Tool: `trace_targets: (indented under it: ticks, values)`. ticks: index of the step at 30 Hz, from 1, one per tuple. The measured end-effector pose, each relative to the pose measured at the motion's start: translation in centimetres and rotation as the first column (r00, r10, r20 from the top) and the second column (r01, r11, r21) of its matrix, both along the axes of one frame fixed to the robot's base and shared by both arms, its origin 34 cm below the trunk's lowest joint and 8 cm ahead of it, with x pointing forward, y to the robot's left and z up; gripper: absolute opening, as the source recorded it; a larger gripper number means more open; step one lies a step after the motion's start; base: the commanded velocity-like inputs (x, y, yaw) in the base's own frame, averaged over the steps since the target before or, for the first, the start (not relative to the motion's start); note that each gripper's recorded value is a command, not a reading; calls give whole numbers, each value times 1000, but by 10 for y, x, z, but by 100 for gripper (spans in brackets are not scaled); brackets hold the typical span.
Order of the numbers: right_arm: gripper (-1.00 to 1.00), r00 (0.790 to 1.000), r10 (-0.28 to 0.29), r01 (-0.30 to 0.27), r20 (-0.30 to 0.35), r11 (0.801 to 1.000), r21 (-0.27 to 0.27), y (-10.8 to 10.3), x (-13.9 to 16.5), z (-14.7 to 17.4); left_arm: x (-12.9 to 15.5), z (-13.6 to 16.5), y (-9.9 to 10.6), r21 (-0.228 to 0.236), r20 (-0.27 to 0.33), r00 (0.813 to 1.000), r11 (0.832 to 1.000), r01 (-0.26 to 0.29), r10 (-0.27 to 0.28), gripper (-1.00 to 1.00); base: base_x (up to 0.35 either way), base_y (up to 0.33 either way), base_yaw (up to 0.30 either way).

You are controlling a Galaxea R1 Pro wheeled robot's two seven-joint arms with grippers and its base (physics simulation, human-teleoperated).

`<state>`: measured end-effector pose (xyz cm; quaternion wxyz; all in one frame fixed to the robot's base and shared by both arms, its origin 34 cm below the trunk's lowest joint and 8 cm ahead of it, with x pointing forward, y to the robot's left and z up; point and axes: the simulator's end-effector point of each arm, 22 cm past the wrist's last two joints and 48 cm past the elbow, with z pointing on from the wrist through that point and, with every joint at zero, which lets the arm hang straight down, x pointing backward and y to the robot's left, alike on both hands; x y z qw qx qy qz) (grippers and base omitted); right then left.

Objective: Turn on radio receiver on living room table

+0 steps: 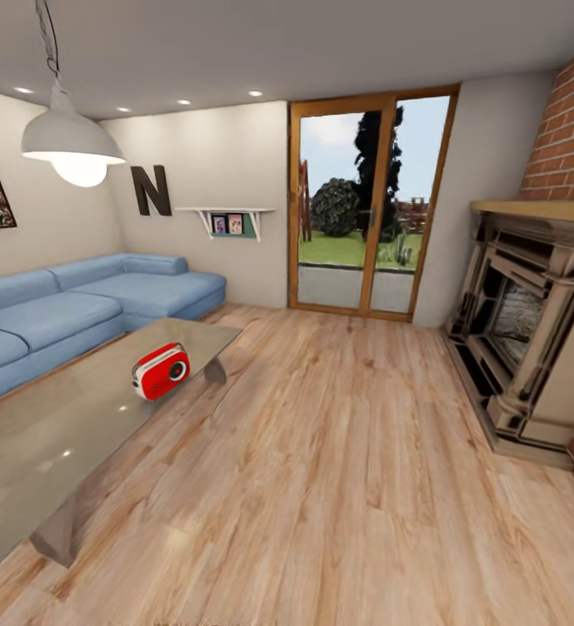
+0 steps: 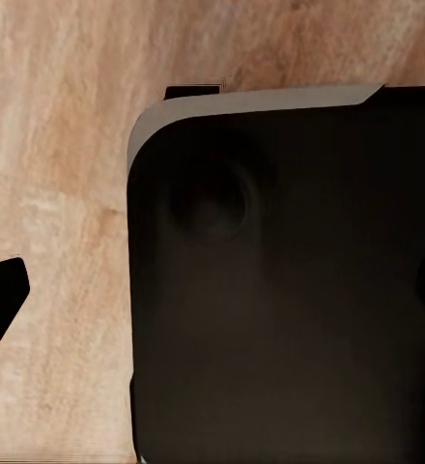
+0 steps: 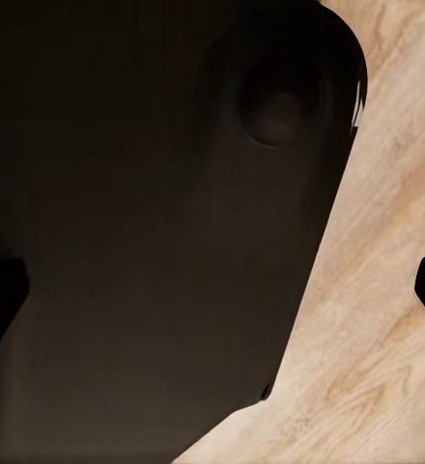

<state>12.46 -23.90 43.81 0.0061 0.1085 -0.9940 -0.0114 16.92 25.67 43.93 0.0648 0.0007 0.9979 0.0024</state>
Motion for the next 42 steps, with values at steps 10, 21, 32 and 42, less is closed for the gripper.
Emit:
trace_targets:
  ticks: [10,21,32,42]
  values:
    - [100,1000,1,-1,0,1000,4,3,0,0,0,0,1,1,-2,1000,1000,1,-1,100,0,0,298]
    - [100,1000,1,-1,-3,1000,3,2,-1,0,-4,0,3,2,-16,1000,1000,-6,6,100,220,0,54]
    - [100,1000,1,-1,-4,1000,3,2,-1,0,-9,-1,5,5,-36,998,998,-57,57,100,326,0,0]
    - [100,1000,0,0,-3,1000,4,3,-1,0,-8,-1,7,7,-34,997,997,-74,74,100,326,0,0]
